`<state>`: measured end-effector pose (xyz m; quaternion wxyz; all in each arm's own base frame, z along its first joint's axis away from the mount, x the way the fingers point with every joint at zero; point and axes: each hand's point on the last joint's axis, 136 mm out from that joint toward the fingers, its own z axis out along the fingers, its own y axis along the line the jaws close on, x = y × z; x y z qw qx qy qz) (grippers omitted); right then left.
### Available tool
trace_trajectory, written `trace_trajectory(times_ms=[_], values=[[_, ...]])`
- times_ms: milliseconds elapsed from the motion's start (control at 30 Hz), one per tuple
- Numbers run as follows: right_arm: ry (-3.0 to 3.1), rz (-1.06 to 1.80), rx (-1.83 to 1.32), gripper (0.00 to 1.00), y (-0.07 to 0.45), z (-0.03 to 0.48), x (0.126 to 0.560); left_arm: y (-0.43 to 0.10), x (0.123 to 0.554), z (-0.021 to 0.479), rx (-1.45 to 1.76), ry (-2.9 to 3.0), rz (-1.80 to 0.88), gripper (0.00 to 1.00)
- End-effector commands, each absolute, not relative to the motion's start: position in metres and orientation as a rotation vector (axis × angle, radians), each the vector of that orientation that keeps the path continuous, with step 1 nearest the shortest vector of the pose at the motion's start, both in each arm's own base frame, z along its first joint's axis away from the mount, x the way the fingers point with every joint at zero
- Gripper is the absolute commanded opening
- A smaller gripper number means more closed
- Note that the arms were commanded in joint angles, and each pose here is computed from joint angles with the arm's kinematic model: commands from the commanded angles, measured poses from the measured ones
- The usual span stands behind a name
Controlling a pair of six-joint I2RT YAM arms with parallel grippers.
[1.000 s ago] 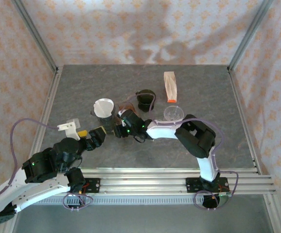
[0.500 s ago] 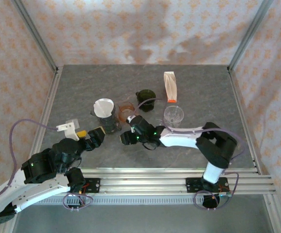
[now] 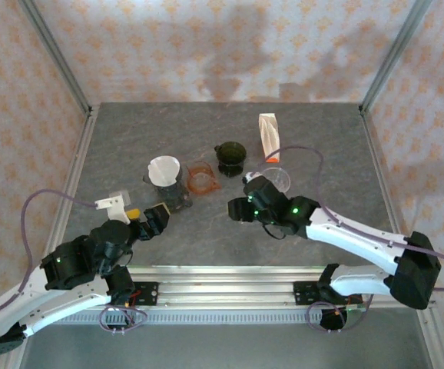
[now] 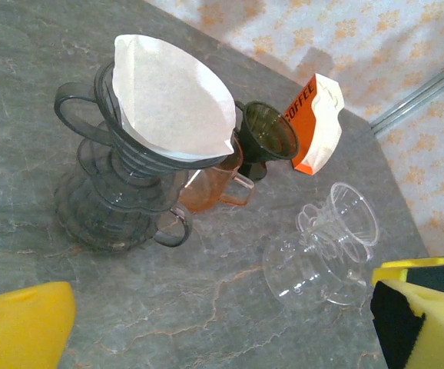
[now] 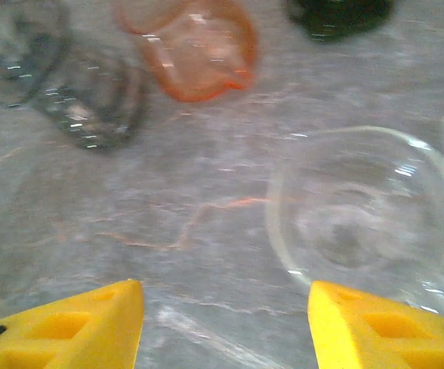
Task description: Place the coffee filter in the dripper
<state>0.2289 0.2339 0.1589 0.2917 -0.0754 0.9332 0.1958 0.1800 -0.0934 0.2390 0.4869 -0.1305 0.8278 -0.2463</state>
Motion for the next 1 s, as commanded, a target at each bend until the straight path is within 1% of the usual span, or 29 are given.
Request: trace_trajectory(times_ms=[0,100,300,433,567,700,833,967], values=[[2.534,0.395,-0.086,0.59,0.196,0.156,0.233,-0.096,0.184,0.239,-0.33,1.999,-0.603,0.99],[2.567,0.425,-0.026,0.54,0.192,0.15,0.246,-0.096,0.184,0.239,-0.333,1.998,-0.604,1.0],[2.612,0.413,-0.017,0.46,0.196,0.136,0.269,-0.096,0.183,0.238,-0.338,2.002,-0.608,0.99],[2.625,0.379,0.008,0.43,0.193,0.125,0.281,-0.097,0.184,0.236,-0.341,2.004,-0.609,0.99],[2.647,0.36,0.008,0.41,0.193,0.114,0.287,-0.097,0.184,0.236,-0.339,2.003,-0.609,0.99],[2.676,0.342,-0.021,0.36,0.196,0.107,0.288,-0.097,0.184,0.236,-0.338,2.002,-0.607,0.99],[2.694,0.337,-0.045,0.26,0.197,0.104,0.286,-0.099,0.185,0.235,-0.334,2.005,-0.608,0.99],[2.713,0.363,-0.076,0.13,0.198,0.106,0.279,-0.1,0.185,0.234,-0.332,2.01,-0.609,0.99]])
